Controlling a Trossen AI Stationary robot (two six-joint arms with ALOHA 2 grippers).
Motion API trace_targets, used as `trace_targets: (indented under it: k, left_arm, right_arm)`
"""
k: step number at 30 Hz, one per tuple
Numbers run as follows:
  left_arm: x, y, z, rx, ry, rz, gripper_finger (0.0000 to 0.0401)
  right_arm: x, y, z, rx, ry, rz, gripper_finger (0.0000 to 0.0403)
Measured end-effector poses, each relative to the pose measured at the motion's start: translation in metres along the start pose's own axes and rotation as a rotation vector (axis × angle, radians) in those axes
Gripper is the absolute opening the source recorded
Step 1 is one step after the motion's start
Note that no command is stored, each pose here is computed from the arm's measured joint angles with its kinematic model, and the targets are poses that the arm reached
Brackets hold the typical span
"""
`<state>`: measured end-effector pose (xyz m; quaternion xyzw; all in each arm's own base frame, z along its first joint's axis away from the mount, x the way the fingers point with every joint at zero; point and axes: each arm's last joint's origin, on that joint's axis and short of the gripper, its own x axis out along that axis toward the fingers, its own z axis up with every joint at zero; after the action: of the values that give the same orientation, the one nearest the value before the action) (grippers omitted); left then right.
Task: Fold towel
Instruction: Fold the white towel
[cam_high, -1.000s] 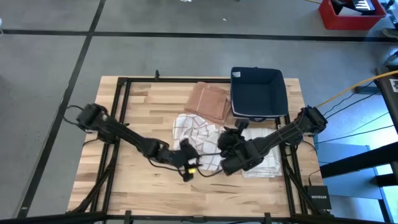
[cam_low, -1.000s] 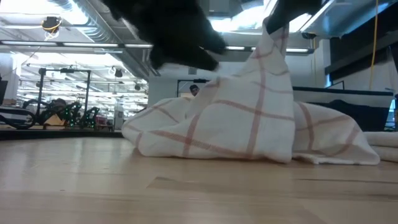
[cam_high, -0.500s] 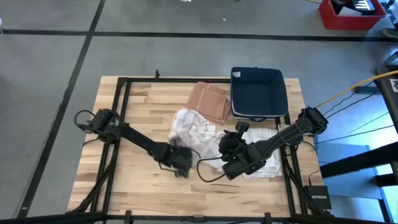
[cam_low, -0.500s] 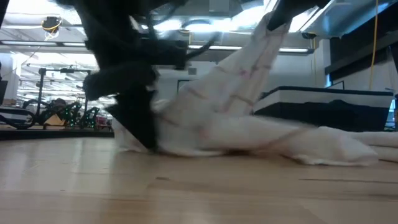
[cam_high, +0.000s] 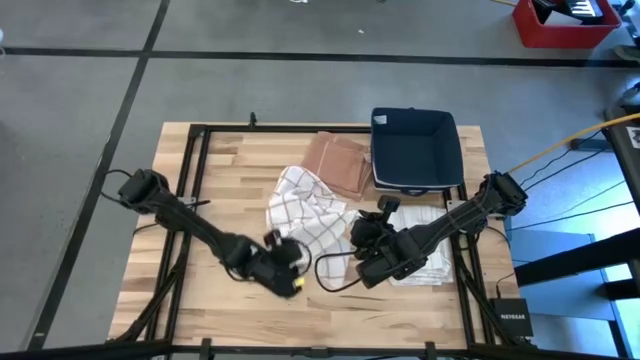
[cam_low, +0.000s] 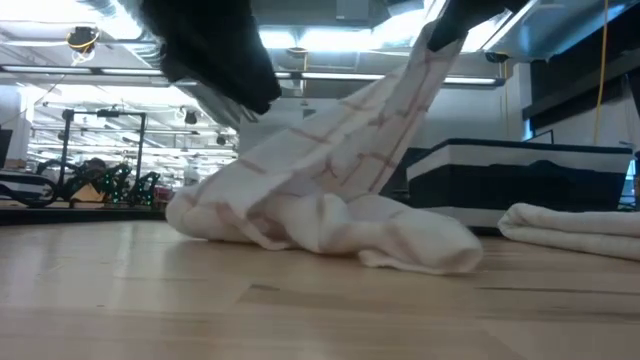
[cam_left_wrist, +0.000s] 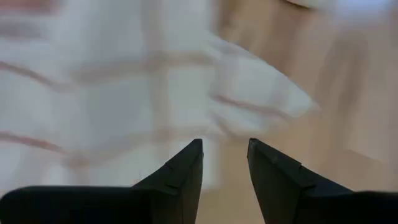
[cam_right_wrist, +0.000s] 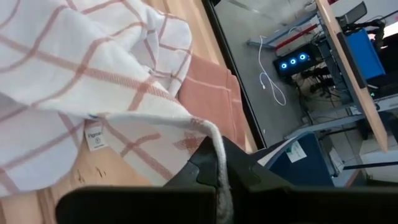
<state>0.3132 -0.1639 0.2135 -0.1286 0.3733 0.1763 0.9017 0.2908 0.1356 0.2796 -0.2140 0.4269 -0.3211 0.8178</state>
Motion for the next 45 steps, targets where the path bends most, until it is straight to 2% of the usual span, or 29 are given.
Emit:
trace_targets:
  k: [3,7,11,13,20,25,27,31,34,36,39,42,45]
  left_arm:
    - [0.013,-0.015,-0.017,-0.068,0.026,-0.107,0.012]
    - [0.041,-0.027,-0.028,-0.141,0.002,-0.147,0.012]
    - [0.067,-0.032,-0.03,-0.172,-0.052,-0.184,0.012]
    - [0.076,-0.032,-0.028,-0.122,-0.082,-0.194,0.012]
    - [0.09,-0.031,-0.019,0.214,-0.134,-0.159,0.012]
    - [0.102,-0.031,-0.032,0.398,-0.065,-0.192,0.012]
    - [0.105,-0.029,-0.036,0.454,-0.051,-0.172,0.012]
    - [0.111,-0.022,-0.038,0.475,-0.071,-0.037,0.012]
    - [0.115,-0.017,-0.035,0.498,-0.077,0.004,0.011]
    - [0.117,-0.014,-0.034,0.51,-0.069,0.028,0.0083]
    - [0.114,-0.014,-0.033,0.532,-0.029,0.055,0.0021]
    - [0.097,-0.019,-0.026,0.558,0.054,0.095,0.0011]
    - [0.053,-0.033,-0.009,0.559,0.126,0.083,0.0003]
  right_arm:
    - [0.0,0.0,0.0,0.002,-0.001,0.001,0.0004]
    - [0.0,0.0,0.0,0.001,-0.002,0.001,0.0004]
    - [0.0,0.0,0.0,0.0,-0.003,0.001,0.0004]
    - [0.0,0.0,0.0,0.0,-0.003,0.001,0.0004]
    - [0.0,0.0,0.0,-0.004,-0.003,0.001,0.0004]
    - [0.0,0.0,0.0,-0.005,-0.003,0.0,0.0004]
    - [0.0,0.0,0.0,-0.005,-0.003,0.0,0.0004]
    - [0.0,0.0,0.0,-0.005,-0.003,0.0,0.0004]
    - [0.0,0.0,0.0,-0.005,-0.003,0.0,0.0004]
    - [0.0,0.0,0.0,-0.005,-0.003,0.0,0.0004]
    - [0.0,0.0,0.0,-0.007,-0.002,0.0,0.0004]
    - [0.0,0.0,0.0,-0.015,0.003,-0.003,0.0004]
    - [0.0,0.0,-0.001,-0.019,0.011,0.003,0.0004]
